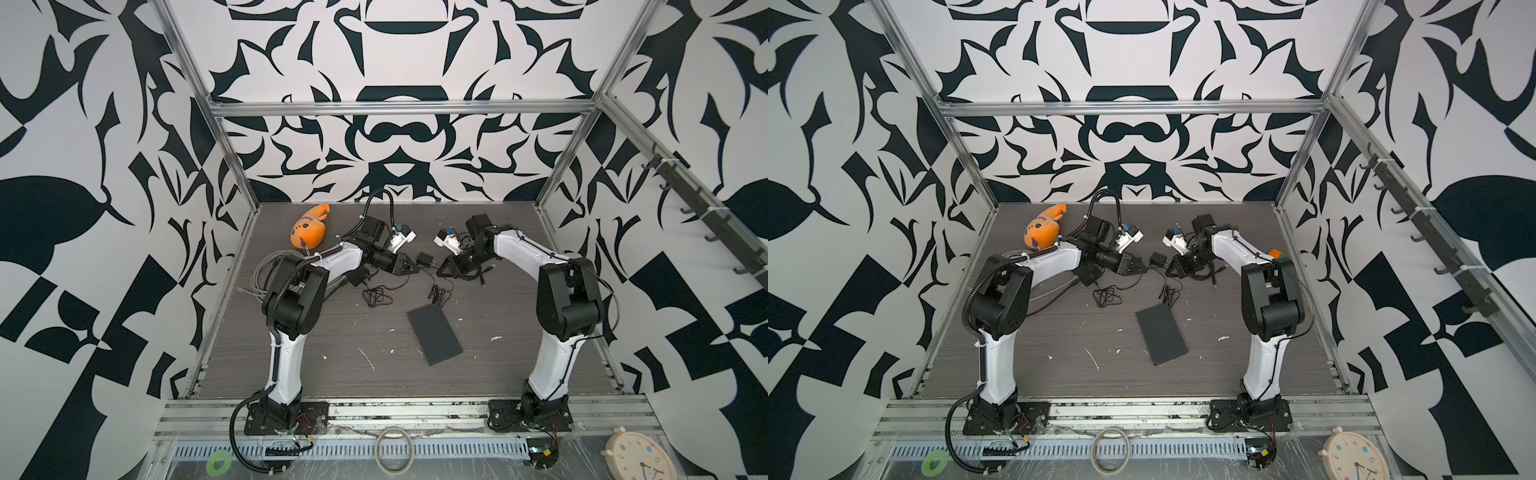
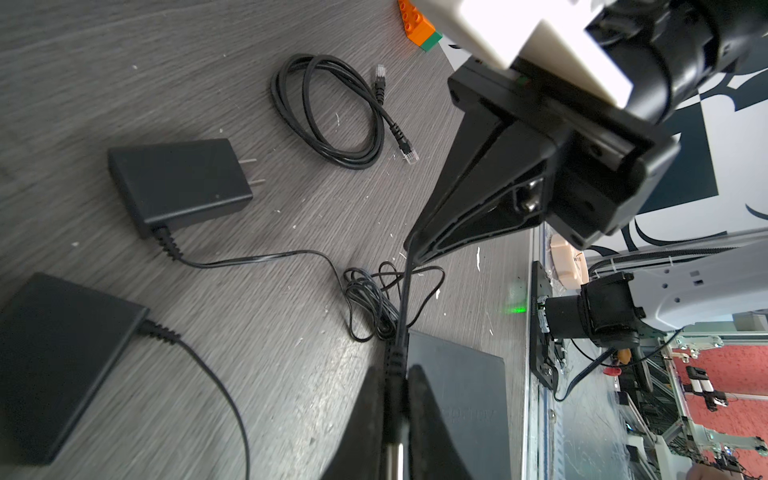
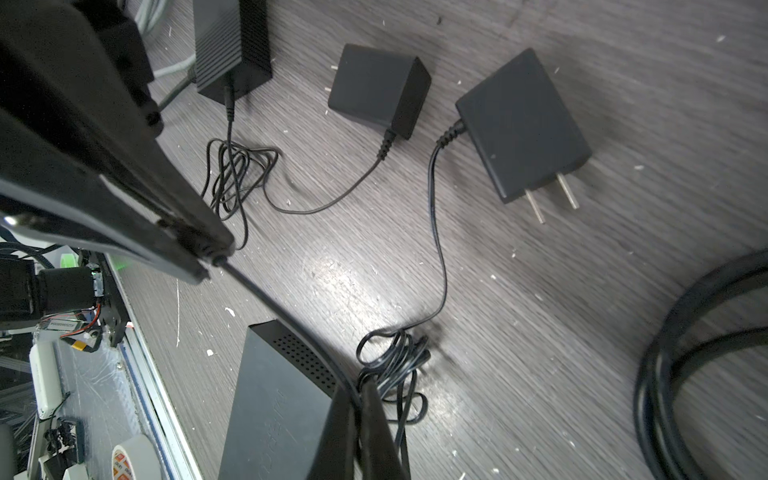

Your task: Insert the plug into the switch port

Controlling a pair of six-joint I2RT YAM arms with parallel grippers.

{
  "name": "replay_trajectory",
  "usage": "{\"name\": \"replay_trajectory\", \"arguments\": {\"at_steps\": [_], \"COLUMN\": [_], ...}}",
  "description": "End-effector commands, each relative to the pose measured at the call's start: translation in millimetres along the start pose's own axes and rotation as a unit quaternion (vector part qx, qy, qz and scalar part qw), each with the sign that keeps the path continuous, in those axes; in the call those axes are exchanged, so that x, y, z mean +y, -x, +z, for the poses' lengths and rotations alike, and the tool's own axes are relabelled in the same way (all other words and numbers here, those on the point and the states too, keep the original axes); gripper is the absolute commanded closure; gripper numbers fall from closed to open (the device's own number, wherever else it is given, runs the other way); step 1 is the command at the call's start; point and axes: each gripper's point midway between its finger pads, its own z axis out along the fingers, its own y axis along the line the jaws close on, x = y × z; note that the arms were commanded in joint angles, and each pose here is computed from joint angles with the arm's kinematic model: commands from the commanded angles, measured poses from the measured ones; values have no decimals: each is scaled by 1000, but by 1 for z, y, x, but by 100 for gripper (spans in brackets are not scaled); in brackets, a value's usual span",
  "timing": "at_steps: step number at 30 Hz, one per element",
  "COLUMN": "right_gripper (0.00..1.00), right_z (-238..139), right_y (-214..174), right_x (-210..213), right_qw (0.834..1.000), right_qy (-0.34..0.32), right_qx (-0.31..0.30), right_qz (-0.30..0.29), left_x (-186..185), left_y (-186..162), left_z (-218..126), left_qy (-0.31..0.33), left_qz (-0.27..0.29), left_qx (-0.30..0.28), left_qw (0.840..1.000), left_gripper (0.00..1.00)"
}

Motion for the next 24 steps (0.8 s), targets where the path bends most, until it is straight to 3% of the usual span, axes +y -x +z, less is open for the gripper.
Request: {"name": "replay_trajectory", "arguments": {"at_steps": [1,7,11,15,19,24], "right_gripper": [100,99,85,76,64,57], "right_z": [-12,-10,-14,-28,-23,-15], "right_y": [11,6,9,26,34,37], "right_x": [4,-1,0,21,48,64], "right_qw": [1000,1000,999,990,971,955], "right_qy": [-1,-14,-24,-34,-38,-29], "right_qx": [-16,-6,-18,-63,-69,-68], "right_qz": [-12,-15,-43,-125,-227,-286], "left_x": [-13,-13,-16,-19,-30,-33], "left_y": [1,-1,-5,-7,-5,-7], "left_z": [-8,-9,-9,-10,-11,-13], "left_qy": [-13,-15,-22,-31,-48,-51], "left_qz": [9,11,18,25,41,46], "left_qx": [-1,2,18,32,35,48], "left_qw": [1000,1000,999,999,997,997], "left_gripper": [89,96,100,100,99,98]}}
